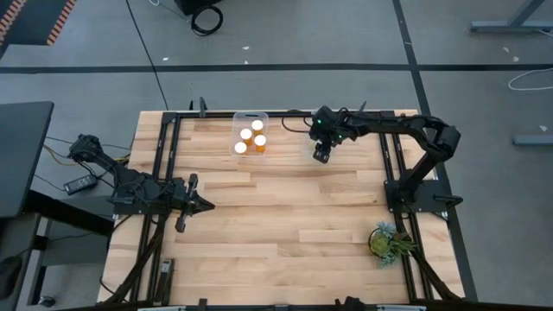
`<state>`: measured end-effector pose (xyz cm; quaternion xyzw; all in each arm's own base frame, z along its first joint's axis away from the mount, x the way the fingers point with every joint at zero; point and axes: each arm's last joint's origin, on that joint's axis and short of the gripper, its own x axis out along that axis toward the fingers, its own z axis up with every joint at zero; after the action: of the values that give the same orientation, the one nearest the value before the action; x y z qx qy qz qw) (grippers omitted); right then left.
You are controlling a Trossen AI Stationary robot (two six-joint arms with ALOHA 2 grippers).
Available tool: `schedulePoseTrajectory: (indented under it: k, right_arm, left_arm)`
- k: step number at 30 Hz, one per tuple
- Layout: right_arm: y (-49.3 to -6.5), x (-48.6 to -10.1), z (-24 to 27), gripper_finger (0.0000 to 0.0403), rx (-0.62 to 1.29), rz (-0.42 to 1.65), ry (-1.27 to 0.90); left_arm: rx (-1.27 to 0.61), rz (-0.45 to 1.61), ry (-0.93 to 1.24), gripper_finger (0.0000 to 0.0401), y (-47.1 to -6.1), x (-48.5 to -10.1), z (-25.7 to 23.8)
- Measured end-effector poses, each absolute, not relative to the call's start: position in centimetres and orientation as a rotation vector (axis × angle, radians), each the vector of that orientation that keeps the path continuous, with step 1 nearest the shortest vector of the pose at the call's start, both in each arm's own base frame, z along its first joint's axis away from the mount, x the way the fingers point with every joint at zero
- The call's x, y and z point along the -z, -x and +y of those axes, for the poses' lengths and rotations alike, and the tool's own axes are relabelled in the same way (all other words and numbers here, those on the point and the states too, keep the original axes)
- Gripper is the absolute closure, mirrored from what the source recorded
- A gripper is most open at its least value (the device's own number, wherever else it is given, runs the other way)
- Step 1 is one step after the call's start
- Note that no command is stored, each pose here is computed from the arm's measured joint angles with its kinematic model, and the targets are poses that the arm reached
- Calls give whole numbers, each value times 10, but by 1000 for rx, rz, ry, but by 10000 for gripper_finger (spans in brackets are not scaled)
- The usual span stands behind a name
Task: Pick and place medicine bottles into bin by pill shape (circle, oval)
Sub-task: Return to Home Position
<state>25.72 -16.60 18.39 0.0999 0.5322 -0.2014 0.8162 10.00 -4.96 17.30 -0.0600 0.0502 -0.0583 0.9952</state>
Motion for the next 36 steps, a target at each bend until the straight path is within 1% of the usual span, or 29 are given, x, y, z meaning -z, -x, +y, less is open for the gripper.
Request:
schedulePoseTrajectory:
  k: [5,16,29,36]
  right_arm:
    - [-257,-190,-166,209,429,1164,-231]
    - [-259,-203,-167,209,430,1187,-247]
    - [-258,-215,-166,209,424,1237,-269]
    - [-258,-224,-166,209,419,1263,-277]
  left_arm:
    - [117,100,121,378,-100,-173,-50]
    - [116,100,120,363,-100,-173,-49]
    - [116,100,120,375,-100,-173,-49]
    - [116,101,120,365,-100,-173,-50]
